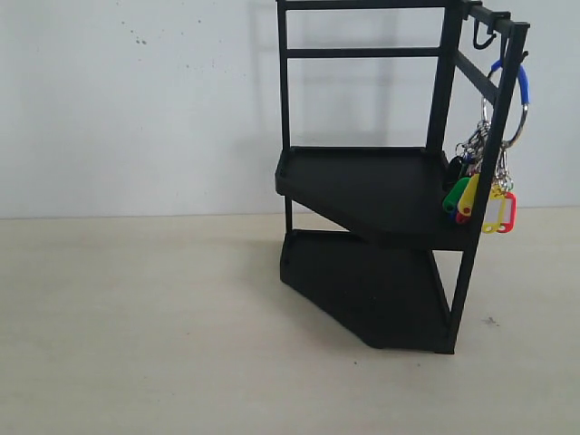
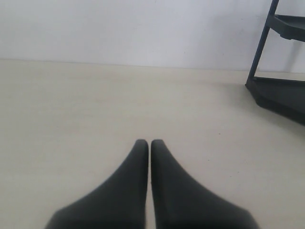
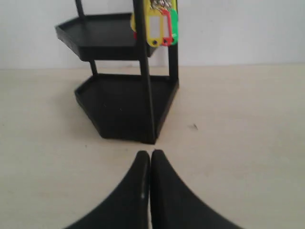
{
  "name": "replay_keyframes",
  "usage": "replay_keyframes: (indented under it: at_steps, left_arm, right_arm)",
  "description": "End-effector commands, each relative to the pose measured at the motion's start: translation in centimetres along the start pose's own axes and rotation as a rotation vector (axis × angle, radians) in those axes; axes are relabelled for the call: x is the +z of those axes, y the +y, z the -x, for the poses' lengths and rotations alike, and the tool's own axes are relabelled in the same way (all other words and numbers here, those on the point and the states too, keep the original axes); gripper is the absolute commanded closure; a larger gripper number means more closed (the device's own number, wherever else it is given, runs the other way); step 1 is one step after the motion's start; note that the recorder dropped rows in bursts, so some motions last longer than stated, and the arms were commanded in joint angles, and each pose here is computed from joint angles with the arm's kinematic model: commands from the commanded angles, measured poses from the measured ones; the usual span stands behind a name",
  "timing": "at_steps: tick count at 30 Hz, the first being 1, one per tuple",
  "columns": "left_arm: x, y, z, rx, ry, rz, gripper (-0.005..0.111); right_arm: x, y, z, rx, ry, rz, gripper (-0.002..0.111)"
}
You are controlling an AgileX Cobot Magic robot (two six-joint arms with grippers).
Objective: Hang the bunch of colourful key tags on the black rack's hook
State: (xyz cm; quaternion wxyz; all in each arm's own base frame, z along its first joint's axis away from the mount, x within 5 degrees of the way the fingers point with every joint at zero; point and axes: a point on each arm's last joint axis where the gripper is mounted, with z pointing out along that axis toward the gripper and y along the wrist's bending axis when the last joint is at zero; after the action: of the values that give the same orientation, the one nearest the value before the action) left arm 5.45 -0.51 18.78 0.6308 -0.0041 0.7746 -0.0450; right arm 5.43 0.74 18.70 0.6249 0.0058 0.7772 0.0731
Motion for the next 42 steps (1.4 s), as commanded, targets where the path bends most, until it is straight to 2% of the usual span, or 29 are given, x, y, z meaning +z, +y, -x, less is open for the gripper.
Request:
replay_keyframes:
  at_steps: [1,6,42]
  left_arm:
    - [0.01,0.03,-0.05,0.008,-0.003,0.003,0.102]
    - [0.01,0.03,-0.05,0.008,-0.003,0.003,0.102]
    - [0.01,0.03,-0.05,0.008,-0.003,0.003,0.102]
  right_arm:
    - [-0.02,-0.41,-0.53,-0.007,0.048,-0.071,0.108]
    - [-0.04,-0.6,-0.65,-0.002,0.059,-0.106,0.108]
    - [-0.03,-0.56,-0.4,0.02,0.031,-0.101,0.108]
